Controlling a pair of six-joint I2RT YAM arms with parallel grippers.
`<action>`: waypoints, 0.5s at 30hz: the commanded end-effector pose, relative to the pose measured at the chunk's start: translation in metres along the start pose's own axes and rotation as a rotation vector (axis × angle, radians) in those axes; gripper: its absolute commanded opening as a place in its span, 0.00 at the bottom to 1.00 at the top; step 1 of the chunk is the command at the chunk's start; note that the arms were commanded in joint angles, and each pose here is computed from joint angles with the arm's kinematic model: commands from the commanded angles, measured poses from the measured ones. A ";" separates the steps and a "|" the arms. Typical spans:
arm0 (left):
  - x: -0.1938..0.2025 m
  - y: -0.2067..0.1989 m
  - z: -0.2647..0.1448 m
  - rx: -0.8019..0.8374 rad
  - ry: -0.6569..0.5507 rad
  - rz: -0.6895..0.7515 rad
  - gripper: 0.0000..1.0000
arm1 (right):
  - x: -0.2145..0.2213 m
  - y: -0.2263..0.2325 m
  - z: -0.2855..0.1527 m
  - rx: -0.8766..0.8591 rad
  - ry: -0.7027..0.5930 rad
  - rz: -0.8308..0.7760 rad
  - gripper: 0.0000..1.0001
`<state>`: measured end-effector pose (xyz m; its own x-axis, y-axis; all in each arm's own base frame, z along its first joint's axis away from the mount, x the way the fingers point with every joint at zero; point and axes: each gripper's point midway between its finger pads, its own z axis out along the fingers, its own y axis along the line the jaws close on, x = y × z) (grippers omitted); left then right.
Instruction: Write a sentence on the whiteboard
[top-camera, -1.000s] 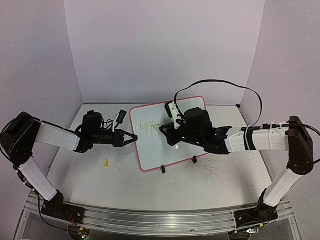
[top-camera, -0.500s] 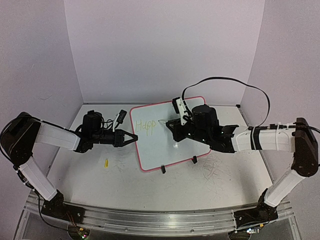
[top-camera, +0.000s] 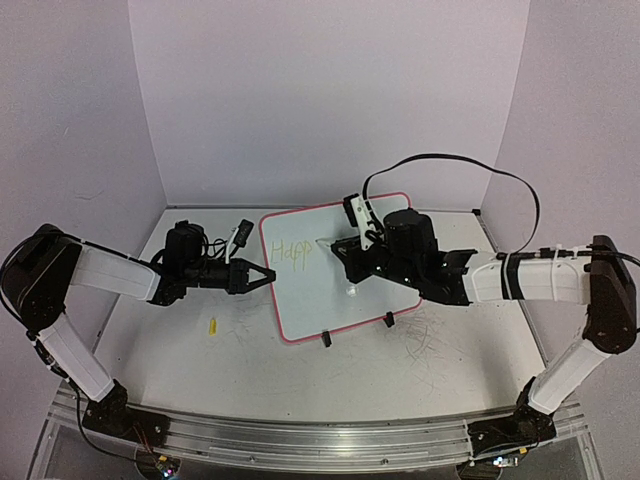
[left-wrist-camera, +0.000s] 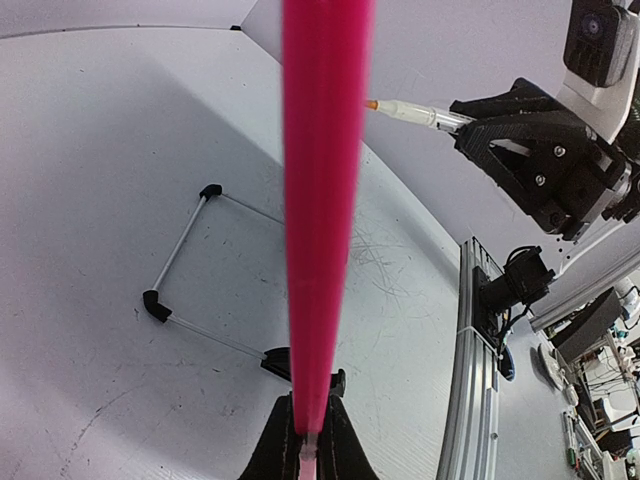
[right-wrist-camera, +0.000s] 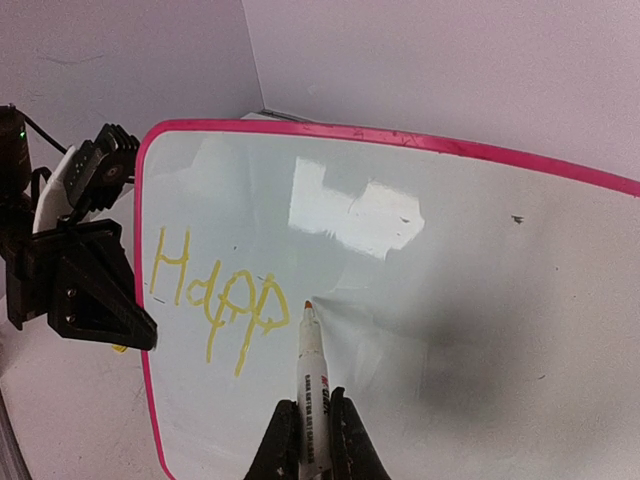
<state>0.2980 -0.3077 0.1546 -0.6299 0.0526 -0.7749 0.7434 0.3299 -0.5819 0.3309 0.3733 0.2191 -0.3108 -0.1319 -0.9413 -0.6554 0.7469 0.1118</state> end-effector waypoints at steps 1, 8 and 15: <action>-0.018 -0.013 -0.002 0.023 -0.031 0.067 0.00 | -0.036 0.006 0.002 -0.014 -0.099 -0.001 0.00; -0.019 -0.013 -0.002 0.022 -0.033 0.068 0.00 | -0.040 0.007 0.009 -0.013 -0.106 0.000 0.00; -0.020 -0.015 -0.003 0.024 -0.035 0.071 0.00 | -0.019 0.000 0.011 0.013 -0.063 0.019 0.00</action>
<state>0.2980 -0.3077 0.1546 -0.6298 0.0528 -0.7750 0.7435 0.3300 -0.5817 0.3397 0.3839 0.2266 -0.2921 -0.1113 -0.9499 -0.6575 0.7446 0.1149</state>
